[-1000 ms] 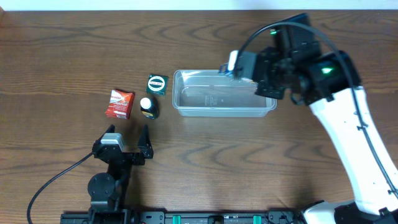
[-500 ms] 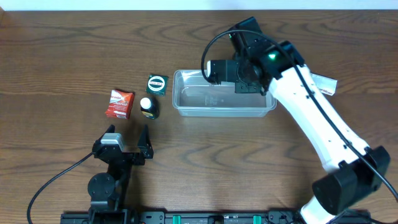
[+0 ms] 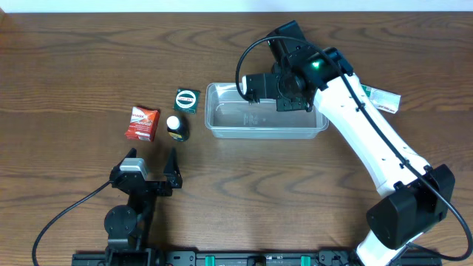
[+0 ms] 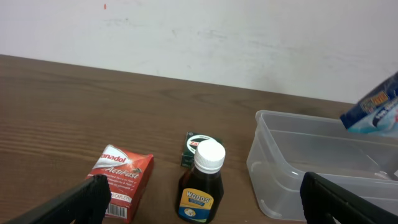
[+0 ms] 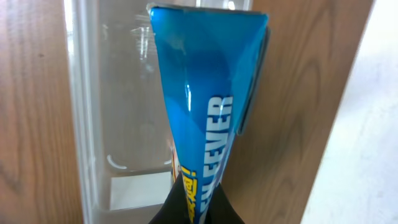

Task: Pack container
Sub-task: 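Lower the blue box upright into the container and release it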

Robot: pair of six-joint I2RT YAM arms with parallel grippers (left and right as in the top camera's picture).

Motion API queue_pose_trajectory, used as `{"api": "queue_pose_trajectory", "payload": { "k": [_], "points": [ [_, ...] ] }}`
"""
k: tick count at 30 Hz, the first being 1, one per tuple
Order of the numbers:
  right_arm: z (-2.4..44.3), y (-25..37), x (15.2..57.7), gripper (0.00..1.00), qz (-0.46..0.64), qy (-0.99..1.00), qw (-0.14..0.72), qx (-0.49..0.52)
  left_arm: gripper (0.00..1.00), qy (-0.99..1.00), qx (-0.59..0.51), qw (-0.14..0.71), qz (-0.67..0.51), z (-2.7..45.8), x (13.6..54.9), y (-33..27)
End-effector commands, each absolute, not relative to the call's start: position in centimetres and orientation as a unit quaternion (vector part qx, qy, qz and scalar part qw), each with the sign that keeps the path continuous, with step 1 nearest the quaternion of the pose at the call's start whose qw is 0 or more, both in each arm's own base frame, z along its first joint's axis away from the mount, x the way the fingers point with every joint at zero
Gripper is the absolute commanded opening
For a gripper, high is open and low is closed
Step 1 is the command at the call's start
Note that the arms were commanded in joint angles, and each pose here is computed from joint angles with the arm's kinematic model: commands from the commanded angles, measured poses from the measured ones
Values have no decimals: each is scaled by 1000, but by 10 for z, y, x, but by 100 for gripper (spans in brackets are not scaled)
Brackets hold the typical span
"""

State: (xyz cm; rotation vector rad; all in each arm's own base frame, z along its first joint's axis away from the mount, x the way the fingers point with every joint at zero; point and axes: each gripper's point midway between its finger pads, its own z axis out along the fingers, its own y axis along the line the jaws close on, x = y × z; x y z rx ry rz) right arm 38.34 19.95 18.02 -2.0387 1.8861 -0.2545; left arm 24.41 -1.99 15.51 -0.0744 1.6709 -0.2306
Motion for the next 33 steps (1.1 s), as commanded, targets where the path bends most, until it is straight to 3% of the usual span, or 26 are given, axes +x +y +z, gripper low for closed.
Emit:
{"api": "queue_pose_trajectory", "payload": {
  "k": [1,20,33],
  "points": [
    [176,206,377,1,-70,652,175,-734,98,754,-28,649,-94,140,244,-19],
    [114,183,383,1,-41,669,172,-722,98,754,-28,649,-94,140,244,-19],
    [104,187,388,1,-40,659,191,-727,98,754,-28,649,-94,140,244,-19]
  ]
}}
